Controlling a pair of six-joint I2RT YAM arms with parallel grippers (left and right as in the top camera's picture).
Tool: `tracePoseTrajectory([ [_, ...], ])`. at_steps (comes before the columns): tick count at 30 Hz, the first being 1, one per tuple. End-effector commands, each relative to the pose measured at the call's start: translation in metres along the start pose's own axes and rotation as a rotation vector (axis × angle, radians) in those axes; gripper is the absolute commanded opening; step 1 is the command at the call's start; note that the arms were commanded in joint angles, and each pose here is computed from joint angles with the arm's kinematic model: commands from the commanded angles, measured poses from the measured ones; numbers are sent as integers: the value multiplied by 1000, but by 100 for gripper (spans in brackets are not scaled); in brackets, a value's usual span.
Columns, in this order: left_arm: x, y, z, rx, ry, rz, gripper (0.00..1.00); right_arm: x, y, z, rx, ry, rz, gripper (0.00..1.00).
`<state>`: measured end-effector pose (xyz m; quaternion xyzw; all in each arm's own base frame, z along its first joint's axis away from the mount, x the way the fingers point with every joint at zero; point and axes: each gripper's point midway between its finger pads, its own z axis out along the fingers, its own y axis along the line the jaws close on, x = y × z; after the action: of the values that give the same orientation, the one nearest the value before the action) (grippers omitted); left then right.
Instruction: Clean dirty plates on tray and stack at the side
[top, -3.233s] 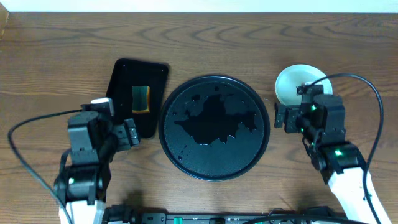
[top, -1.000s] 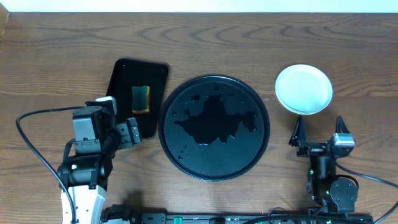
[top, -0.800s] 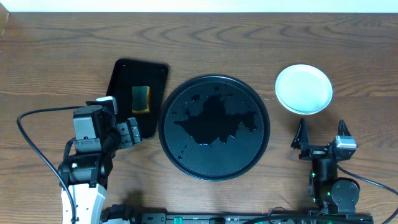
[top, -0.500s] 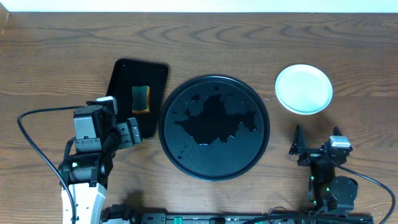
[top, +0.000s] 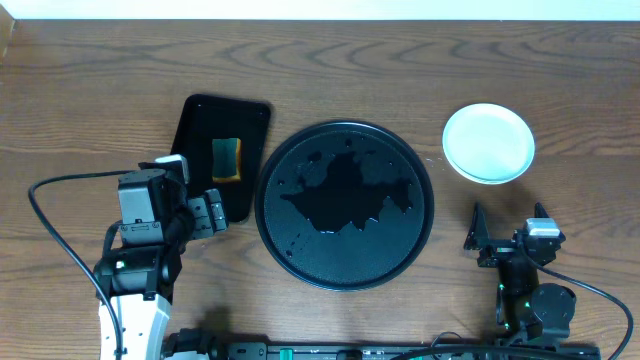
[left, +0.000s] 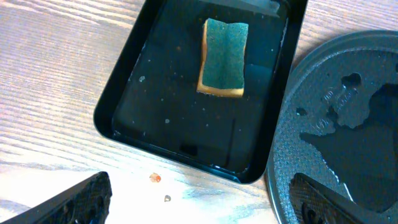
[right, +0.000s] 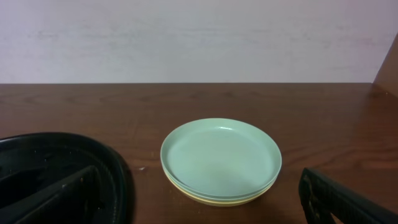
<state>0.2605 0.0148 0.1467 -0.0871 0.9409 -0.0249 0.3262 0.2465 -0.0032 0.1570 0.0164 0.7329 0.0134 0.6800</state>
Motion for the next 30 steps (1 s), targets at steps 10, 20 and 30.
tracePoseTrajectory([
  [10,4,4,2,-15,9,13,92,0,1,0,-11,0,-18,99],
  [20,4,4,2,-15,9,14,92,0,1,0,-11,0,-18,99],
  [30,7,5,1,-26,19,19,92,0,1,0,-11,0,-18,99],
])
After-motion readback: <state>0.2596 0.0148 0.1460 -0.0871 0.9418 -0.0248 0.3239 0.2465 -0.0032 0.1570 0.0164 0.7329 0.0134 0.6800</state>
